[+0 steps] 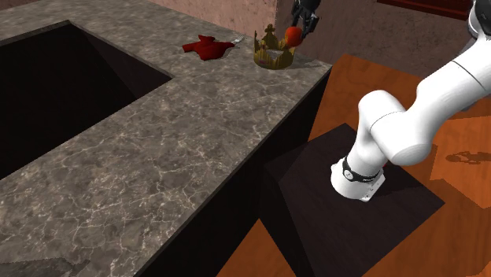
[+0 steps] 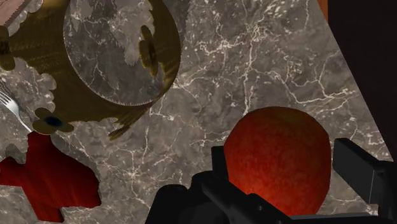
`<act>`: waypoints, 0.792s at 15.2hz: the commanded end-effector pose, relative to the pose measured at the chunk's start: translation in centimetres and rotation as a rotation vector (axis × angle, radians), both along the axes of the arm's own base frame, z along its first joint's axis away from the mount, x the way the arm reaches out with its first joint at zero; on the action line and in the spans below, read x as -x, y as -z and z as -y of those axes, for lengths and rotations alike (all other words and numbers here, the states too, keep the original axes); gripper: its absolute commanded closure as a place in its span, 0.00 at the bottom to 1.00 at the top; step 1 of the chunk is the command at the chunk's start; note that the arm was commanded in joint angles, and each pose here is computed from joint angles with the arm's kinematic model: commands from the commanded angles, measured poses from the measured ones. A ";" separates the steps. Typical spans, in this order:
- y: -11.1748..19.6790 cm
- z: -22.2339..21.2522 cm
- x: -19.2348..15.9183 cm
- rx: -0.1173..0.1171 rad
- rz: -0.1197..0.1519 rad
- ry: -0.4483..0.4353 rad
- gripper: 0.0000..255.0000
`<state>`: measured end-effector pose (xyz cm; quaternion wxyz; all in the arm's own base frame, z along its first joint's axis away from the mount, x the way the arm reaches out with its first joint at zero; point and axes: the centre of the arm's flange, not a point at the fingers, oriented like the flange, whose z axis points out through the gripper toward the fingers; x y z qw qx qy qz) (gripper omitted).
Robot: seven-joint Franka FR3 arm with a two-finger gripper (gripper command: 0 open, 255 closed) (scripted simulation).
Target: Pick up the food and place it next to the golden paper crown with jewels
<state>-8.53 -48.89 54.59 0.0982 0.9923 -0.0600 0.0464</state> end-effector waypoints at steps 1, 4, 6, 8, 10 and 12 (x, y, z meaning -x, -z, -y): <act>0.1 0.9 2.5 0.000 -0.001 -0.001 1.00; 0.1 2.1 6.3 0.000 -0.001 -0.001 1.00; 0.1 2.9 8.8 0.000 -0.001 -0.001 1.00; 0.6 3.1 9.3 0.000 -0.001 -0.001 1.00; 1.7 3.1 9.3 0.000 -0.001 -0.001 1.00; 2.7 3.1 9.3 0.000 -0.001 -0.001 1.00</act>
